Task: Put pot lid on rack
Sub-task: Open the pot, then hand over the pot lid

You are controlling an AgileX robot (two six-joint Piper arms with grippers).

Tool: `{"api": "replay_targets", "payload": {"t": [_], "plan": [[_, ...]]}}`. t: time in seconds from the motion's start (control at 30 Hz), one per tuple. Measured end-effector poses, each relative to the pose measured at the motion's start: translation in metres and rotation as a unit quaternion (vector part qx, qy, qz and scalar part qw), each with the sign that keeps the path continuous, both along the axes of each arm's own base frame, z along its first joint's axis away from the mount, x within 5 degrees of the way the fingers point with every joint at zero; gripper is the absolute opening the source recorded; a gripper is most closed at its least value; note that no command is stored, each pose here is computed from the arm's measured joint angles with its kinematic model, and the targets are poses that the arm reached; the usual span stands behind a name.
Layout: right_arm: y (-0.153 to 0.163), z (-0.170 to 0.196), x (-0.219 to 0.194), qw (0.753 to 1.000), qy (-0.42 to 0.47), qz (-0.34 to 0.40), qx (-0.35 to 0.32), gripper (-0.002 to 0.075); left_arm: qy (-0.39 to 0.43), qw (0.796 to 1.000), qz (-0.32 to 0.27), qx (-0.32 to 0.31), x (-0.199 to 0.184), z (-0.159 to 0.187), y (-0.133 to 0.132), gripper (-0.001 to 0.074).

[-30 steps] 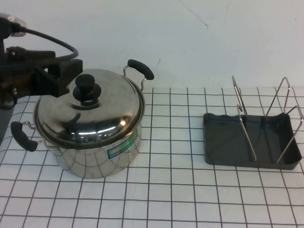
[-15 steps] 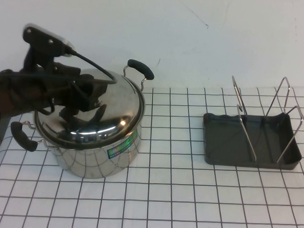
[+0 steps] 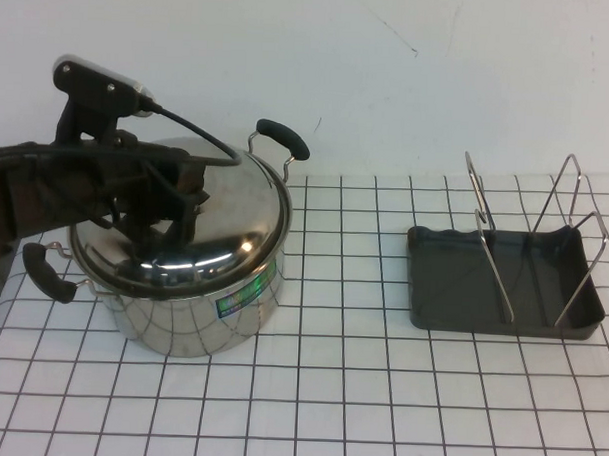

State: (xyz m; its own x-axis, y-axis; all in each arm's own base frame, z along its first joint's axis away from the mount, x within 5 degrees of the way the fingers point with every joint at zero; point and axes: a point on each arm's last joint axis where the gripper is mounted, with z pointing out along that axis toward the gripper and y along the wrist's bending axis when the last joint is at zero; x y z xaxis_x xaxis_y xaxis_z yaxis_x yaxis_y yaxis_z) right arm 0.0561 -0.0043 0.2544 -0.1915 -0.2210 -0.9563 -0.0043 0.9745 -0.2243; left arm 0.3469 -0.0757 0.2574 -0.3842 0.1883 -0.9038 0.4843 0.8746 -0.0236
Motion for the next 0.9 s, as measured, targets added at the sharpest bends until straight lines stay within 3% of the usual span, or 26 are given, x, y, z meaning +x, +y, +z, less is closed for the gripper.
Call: {"api": "replay_targets", "payload": {"t": [0.23, 0.5, 0.57, 0.7, 0.9], "plan": [[0.0, 0.0, 0.0, 1.0, 0.0, 0.0, -0.002, -0.0003, -0.032, 0.999, -0.039, 0.0, 0.004, 0.015, -0.005, 0.0329], [0.0, 0.001, 0.0, 1.0, -0.003, 0.001, 0.001, -0.0003, -0.123, 0.986, -0.105, -0.033, -0.017, 0.075, -0.014, 0.0329], [0.002, 0.002, 0.0, 0.999, -0.005, 0.007, 0.033, -0.0003, -0.141, 0.981, -0.123, -0.046, -0.028, 0.09, -0.016, 0.0329], [0.013, 0.018, -0.004, 0.984, -0.021, 0.045, 0.168, -0.0003, -0.154, 0.963, -0.198, -0.103, -0.056, 0.115, -0.025, 0.0329], [0.041, 0.056, -0.022, 0.935, -0.035, 0.196, 0.294, -0.0003, -0.133, 0.938, -0.273, -0.171, -0.09, 0.137, -0.041, 0.0329]]}}
